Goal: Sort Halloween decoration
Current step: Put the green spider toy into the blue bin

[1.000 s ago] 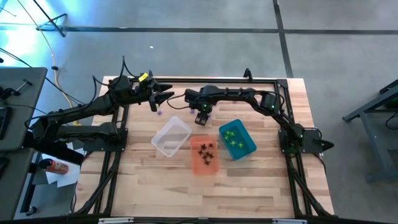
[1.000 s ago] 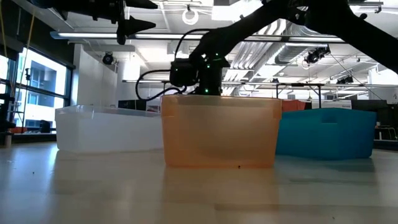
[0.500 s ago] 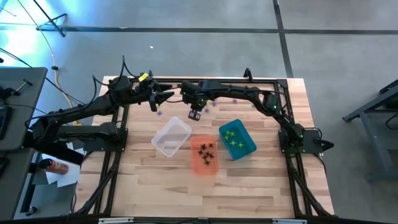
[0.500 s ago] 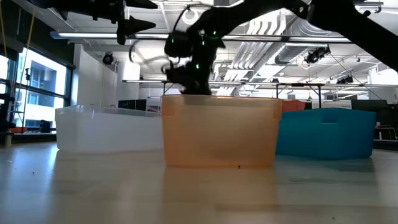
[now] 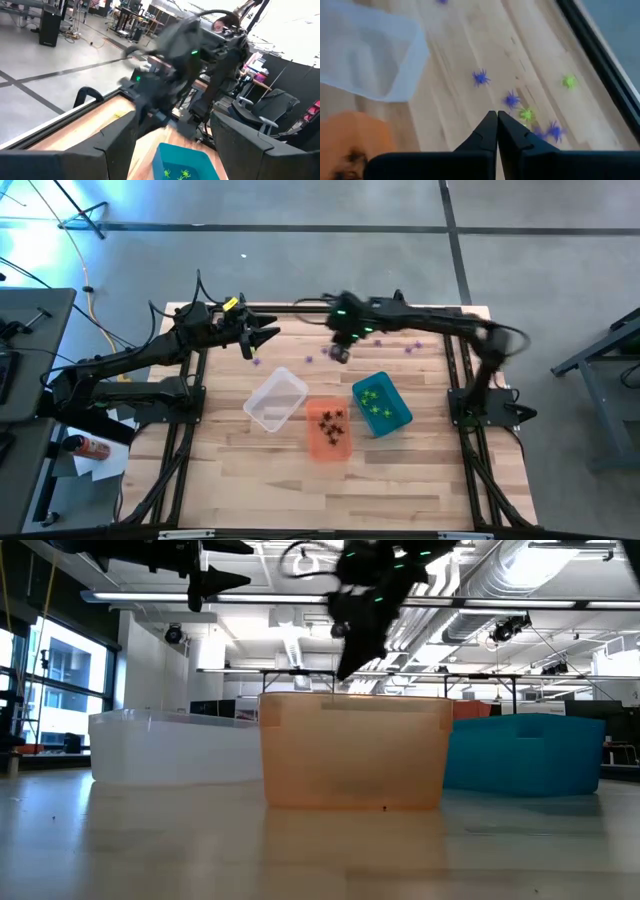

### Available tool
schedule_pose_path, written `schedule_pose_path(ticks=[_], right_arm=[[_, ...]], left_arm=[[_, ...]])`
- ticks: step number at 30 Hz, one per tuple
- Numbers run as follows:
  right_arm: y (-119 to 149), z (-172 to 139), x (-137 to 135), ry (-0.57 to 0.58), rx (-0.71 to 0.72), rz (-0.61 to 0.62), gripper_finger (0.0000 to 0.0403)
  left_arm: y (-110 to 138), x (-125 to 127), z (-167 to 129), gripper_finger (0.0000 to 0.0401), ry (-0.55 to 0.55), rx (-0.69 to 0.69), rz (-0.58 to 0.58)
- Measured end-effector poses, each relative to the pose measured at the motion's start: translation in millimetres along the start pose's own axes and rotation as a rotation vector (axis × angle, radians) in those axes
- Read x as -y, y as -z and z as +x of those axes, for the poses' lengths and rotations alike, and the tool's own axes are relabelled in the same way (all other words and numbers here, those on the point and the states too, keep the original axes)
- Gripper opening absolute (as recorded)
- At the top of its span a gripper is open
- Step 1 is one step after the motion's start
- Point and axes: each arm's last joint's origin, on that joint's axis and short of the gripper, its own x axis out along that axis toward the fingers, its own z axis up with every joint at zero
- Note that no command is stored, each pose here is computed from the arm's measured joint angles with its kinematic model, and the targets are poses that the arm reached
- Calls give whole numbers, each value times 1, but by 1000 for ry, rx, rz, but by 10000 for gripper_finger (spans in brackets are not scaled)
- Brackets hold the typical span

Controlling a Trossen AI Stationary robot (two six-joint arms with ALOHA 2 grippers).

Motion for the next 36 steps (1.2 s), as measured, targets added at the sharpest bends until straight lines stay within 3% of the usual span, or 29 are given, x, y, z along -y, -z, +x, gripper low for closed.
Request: schedule_pose_path(ticks=[7, 13, 18, 36], right_arm=[[80, -61, -24, -128, 284, 135, 0], [116, -100, -45, -250, 538, 90, 0], [126, -109, -47, -289, 651, 82, 0], [126, -110, -49, -362, 650, 81, 0]], left_arm=[[-2, 0, 0, 236, -5, 24, 4], [-9, 3, -1, 236, 14, 100, 2], [-9, 3, -1, 236, 17, 104, 2], [-6, 2, 0, 236, 4, 68, -12]])
